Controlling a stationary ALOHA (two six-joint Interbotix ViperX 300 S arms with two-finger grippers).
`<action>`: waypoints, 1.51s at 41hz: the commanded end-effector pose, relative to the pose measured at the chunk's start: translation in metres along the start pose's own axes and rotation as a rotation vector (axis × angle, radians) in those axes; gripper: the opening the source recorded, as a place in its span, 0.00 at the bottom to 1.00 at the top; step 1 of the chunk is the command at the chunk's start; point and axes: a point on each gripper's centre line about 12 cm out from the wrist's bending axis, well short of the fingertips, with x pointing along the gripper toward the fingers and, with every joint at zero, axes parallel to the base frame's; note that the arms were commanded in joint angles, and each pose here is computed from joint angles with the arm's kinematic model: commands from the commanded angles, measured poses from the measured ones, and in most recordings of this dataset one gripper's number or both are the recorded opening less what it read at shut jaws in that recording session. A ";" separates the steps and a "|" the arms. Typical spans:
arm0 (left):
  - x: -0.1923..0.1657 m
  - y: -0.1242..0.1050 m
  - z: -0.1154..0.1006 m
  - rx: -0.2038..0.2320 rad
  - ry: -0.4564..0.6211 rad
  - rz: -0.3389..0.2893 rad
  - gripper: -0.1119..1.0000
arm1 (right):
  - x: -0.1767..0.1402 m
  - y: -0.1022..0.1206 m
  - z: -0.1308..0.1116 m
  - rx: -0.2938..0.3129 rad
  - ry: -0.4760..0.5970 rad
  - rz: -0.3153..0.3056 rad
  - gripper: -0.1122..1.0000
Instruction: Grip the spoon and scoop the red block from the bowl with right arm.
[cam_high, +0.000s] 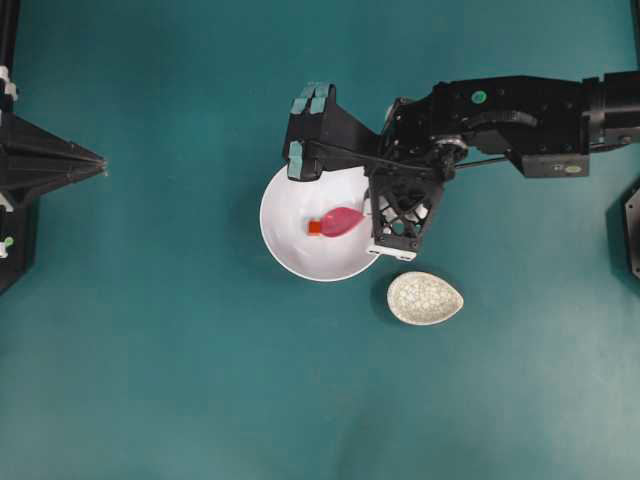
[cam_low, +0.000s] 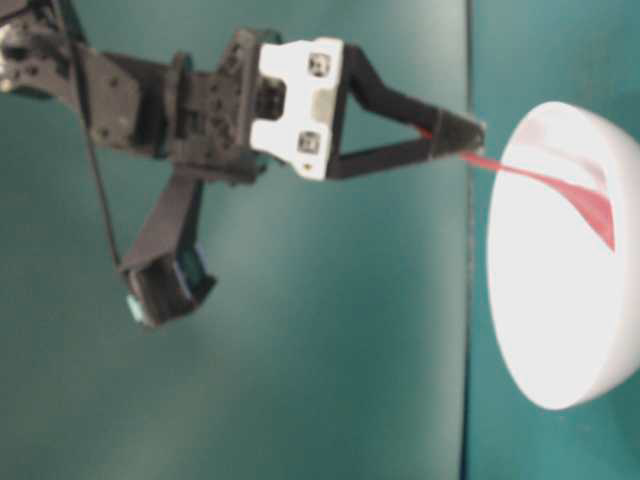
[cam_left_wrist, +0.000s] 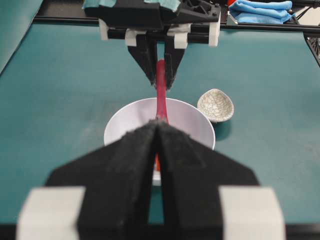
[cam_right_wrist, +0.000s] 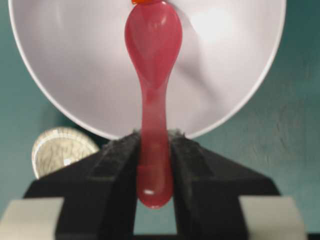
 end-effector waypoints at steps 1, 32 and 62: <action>0.001 0.000 0.010 0.005 -0.026 0.000 0.10 | -0.012 0.004 0.010 -0.011 -0.076 0.006 0.31; 0.004 0.000 0.007 0.006 -0.012 0.000 0.10 | -0.012 0.010 0.023 -0.036 -0.196 0.003 0.31; 0.003 0.000 0.008 0.000 -0.014 0.000 0.10 | -0.024 0.008 0.015 -0.020 -0.278 0.010 0.31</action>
